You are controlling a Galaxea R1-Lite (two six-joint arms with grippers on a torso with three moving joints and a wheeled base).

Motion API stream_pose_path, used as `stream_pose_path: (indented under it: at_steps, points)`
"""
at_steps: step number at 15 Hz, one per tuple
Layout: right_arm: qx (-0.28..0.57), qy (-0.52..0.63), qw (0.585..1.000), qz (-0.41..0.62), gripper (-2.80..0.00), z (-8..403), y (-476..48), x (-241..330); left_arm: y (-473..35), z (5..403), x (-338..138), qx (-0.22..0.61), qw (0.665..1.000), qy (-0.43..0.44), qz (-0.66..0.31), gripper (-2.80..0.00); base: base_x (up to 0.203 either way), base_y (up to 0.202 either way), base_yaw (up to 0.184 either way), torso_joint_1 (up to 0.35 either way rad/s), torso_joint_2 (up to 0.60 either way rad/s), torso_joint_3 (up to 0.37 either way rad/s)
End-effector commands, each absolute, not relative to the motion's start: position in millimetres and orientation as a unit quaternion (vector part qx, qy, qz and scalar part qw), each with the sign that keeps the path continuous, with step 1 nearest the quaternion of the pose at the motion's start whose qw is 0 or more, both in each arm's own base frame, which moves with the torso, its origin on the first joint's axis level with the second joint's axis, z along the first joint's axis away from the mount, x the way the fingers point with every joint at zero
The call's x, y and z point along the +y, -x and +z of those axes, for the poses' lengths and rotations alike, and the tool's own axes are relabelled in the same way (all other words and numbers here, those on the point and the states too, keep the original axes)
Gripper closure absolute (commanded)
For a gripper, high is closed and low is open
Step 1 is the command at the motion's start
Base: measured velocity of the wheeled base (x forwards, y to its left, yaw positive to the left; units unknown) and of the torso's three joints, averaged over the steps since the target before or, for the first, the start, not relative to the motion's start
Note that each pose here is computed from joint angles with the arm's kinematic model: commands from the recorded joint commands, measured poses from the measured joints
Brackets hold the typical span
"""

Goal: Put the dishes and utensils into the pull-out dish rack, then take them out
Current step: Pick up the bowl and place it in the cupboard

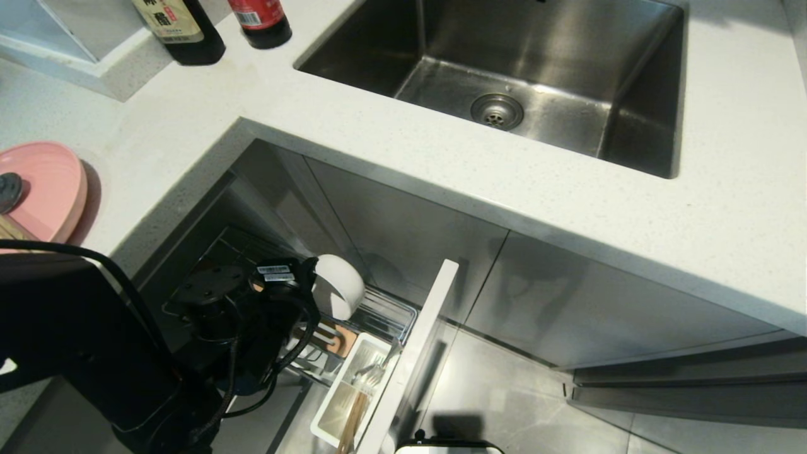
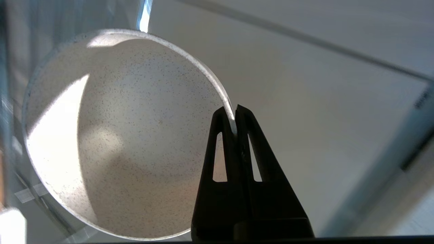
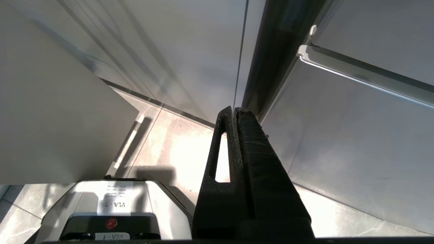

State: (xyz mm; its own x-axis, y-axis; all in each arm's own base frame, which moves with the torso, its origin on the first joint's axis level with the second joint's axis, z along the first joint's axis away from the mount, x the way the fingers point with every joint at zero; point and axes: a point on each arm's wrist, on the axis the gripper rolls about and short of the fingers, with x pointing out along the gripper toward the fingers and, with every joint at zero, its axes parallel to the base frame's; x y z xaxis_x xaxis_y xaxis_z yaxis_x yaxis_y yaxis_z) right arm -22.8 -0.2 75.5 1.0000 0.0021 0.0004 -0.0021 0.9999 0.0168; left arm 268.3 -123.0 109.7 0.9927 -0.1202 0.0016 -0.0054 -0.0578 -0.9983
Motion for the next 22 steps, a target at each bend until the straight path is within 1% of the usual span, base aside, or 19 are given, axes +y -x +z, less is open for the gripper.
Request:
stream_pose_path:
  at_steps: [1,4,16,22]
  points:
    - [0.001,-0.008,1.0,0.002,0.0,75,23,0,-265,119,-120,0.035,0.668,0.741,-0.058,0.0,0.0,0.0,0.0,0.0,0.0,0.0]
    - [0.001,-0.008,1.0,0.002,0.0,75,23,0,-267,124,-117,0.037,0.663,0.744,-0.072,0.0,0.0,0.0,0.0,0.0,0.0,0.0]
    - [0.001,-0.008,1.0,0.002,0.0,75,23,0,-280,101,-112,0.072,0.647,0.757,-0.052,0.0,0.0,0.0,0.0,0.0,0.0,0.0]
    - [0.001,-0.008,1.0,0.002,0.0,75,23,0,-282,97,-112,0.079,0.647,0.756,-0.051,0.0,0.0,0.0,0.0,0.0,0.0,0.0]
